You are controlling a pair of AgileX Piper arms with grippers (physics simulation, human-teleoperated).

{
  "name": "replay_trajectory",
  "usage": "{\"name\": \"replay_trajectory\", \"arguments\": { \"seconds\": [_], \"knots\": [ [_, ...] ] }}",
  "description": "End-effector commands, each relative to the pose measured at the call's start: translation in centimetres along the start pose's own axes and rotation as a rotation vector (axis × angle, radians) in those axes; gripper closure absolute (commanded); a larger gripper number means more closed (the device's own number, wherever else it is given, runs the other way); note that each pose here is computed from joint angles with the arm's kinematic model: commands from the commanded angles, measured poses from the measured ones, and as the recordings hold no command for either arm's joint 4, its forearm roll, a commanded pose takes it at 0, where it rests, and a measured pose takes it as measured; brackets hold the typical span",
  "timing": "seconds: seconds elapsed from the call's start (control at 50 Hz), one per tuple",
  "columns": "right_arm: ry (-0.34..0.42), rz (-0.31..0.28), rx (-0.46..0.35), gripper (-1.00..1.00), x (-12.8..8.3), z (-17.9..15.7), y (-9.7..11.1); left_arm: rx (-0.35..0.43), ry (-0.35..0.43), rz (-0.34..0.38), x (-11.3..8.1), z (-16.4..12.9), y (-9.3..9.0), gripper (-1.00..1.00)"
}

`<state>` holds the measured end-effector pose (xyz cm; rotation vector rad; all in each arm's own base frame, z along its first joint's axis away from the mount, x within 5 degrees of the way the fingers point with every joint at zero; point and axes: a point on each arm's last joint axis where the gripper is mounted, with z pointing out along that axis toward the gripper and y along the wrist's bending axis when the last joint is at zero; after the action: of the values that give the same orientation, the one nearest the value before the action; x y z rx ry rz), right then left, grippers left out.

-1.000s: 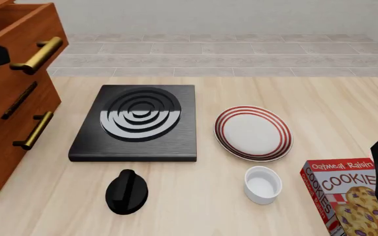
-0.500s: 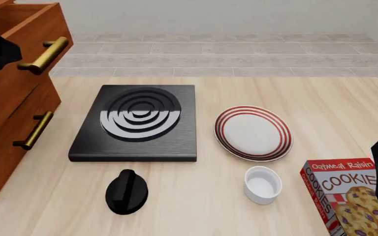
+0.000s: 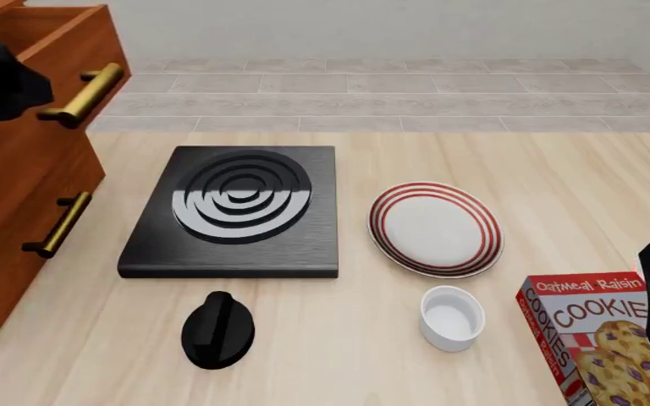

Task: Pick the akita bowl in the top layer of the wooden cabinet and place it on the plate.

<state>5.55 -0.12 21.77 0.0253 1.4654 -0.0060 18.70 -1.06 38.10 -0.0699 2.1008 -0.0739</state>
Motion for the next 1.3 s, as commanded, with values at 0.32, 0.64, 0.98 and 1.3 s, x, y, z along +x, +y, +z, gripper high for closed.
{"name": "replay_trajectory", "arguments": {
  "seconds": [0.32,0.64,0.98,1.3],
  "knots": [
    [-0.006,0.007,0.003,-1.0,-0.1,0.0,0.0,0.079,0.202,-0.01,2.6,4.2,-2.0,-1.0],
    [-0.009,0.009,0.004,-1.0,-0.1,0.0,0.0,0.106,0.2,-0.015,2.2,3.8,-2.8,-1.0],
    [-0.009,0.006,0.003,-1.0,-0.1,0.0,0.0,0.143,0.196,-0.006,1.6,3.7,-3.9,-1.0],
    [-0.011,0.007,0.005,-1.0,-0.2,0.0,0.0,0.179,0.193,-0.013,1.3,3.3,-4.9,-1.0]
  ]
}}
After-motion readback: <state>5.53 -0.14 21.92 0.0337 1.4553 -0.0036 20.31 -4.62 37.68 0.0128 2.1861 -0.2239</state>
